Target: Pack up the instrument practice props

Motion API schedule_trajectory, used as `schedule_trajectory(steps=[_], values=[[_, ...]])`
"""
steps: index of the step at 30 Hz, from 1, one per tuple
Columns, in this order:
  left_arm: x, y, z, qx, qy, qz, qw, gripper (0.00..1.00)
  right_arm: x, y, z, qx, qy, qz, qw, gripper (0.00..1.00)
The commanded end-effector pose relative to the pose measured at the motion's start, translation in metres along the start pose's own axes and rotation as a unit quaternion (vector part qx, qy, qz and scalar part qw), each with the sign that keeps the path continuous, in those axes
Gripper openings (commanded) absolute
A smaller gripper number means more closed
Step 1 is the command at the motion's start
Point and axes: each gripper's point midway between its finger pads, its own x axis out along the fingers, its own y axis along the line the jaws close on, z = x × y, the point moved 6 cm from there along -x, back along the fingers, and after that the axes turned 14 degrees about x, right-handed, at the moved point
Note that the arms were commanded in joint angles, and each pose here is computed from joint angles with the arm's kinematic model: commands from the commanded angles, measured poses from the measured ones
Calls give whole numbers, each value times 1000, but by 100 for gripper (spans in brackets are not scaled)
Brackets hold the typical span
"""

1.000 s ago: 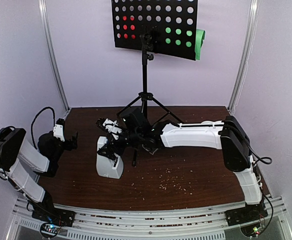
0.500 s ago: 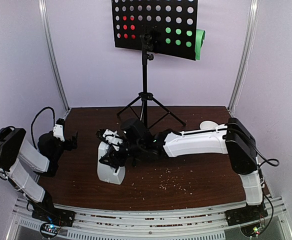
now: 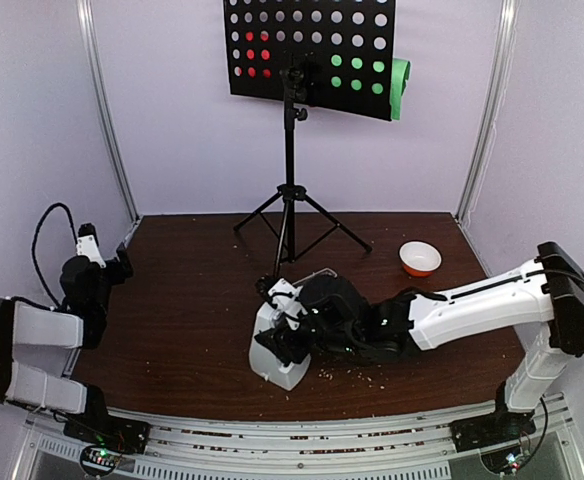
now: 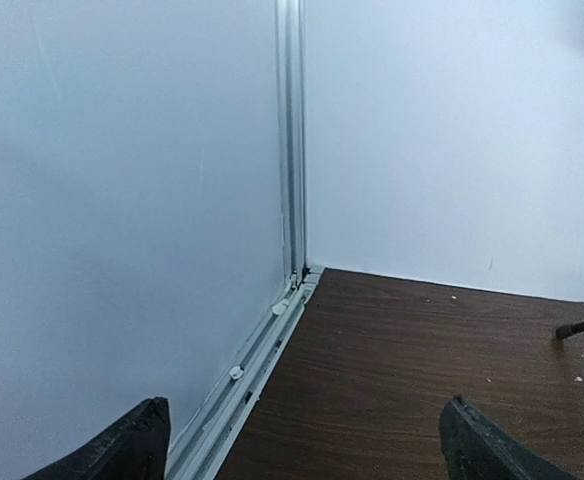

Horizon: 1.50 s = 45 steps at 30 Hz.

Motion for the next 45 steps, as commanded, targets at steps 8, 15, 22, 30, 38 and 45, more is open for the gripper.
schedule_trajectory(steps=[8, 15, 22, 30, 38, 45], values=[[-10, -33, 101, -137, 68, -145, 978, 80, -62, -83, 31, 200, -183, -219, 937, 49], [-49, -118, 137, -109, 91, -298, 944, 80, -53, -87, 27, 233, -188, -227, 927, 50], [-75, -167, 136, -116, 122, -435, 885, 80, -44, -89, 21, 223, -172, -246, 927, 54], [-87, -163, 122, -93, 152, -450, 875, 83, -41, -85, 26, 222, -164, -235, 932, 77], [-92, -143, 138, -110, 123, -422, 891, 86, -78, -64, 71, 161, -187, -163, 955, 100], [-128, -216, 130, -133, 126, -492, 851, 73, -132, -123, 76, 250, -229, -154, 928, 92]])
